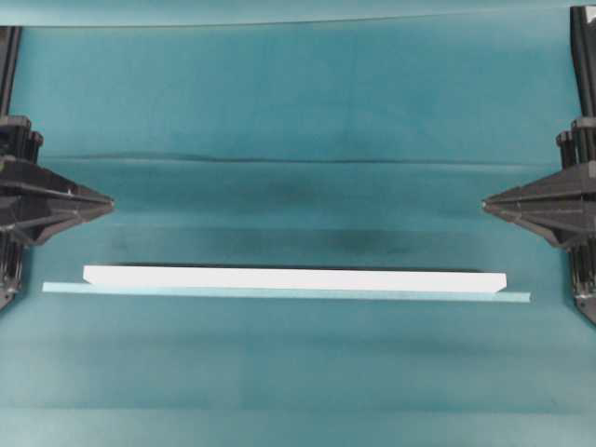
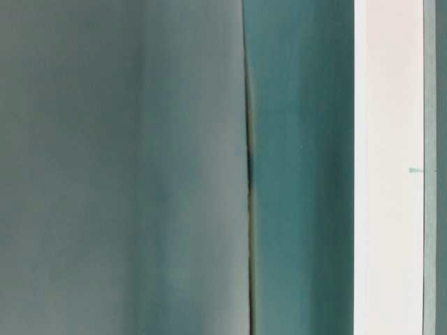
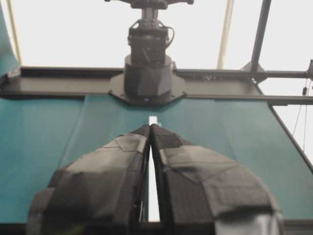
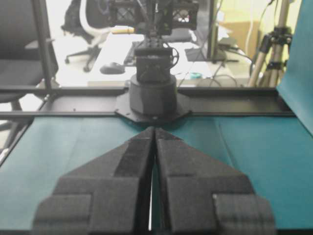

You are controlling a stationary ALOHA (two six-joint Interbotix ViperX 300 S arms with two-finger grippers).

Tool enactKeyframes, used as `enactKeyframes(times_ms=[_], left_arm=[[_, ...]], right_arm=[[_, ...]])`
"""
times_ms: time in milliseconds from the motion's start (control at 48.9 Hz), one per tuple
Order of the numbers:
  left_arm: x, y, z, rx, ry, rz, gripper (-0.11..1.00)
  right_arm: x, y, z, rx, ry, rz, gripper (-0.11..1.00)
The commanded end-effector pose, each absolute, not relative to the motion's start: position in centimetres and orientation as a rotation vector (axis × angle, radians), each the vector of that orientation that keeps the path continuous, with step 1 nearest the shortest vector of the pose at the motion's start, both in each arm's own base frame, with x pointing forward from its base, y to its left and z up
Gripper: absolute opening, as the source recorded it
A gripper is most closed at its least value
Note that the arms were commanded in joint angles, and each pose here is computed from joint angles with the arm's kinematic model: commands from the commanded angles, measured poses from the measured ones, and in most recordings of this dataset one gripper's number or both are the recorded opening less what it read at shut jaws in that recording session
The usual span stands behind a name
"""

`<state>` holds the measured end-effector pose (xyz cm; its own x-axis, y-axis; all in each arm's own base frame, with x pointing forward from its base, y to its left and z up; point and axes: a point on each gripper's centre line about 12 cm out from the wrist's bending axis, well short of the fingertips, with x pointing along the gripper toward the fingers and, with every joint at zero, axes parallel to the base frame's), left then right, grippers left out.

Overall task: Lift a wooden board with both hands.
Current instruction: 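Move both grippers down over the two ends of the white board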

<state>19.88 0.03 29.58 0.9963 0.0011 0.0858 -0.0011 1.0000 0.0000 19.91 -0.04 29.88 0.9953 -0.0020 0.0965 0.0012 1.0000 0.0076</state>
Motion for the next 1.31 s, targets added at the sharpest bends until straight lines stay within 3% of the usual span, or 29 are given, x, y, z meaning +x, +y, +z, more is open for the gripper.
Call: enactKeyframes(times_ms=[0,163,674,1042,1165,1288], left_arm=[[21.0,-0.1,30.2,-0.019,-0.054,-0.009,0.14],[22.2,-0.2,30.5,-0.037,0.049,-0.008,-0.02],[26.2,-0.4,28.5,-0.054,0.483,0.002,-0.02],[28.0,-0.6,25.7,-0.052,0.736,0.007,-0.02],[28.3,-0.7,25.4,-0.057,0.779,0.011,0.10],[28.5,-0.6,25.0,-0.068,0.824,0.018,0.40]], right_arm=[[20.3,-0.1,29.6,0.030,-0.075,-0.005,0.10],[21.4,-0.3,28.1,0.165,0.117,-0.026,0.00],[26.4,0.4,25.2,0.270,0.729,-0.057,0.00],[29.3,0.4,23.1,0.216,0.992,-0.069,0.00],[30.2,0.5,22.9,0.183,1.093,-0.055,0.06],[30.9,0.5,22.6,0.162,1.153,-0.046,0.35]])
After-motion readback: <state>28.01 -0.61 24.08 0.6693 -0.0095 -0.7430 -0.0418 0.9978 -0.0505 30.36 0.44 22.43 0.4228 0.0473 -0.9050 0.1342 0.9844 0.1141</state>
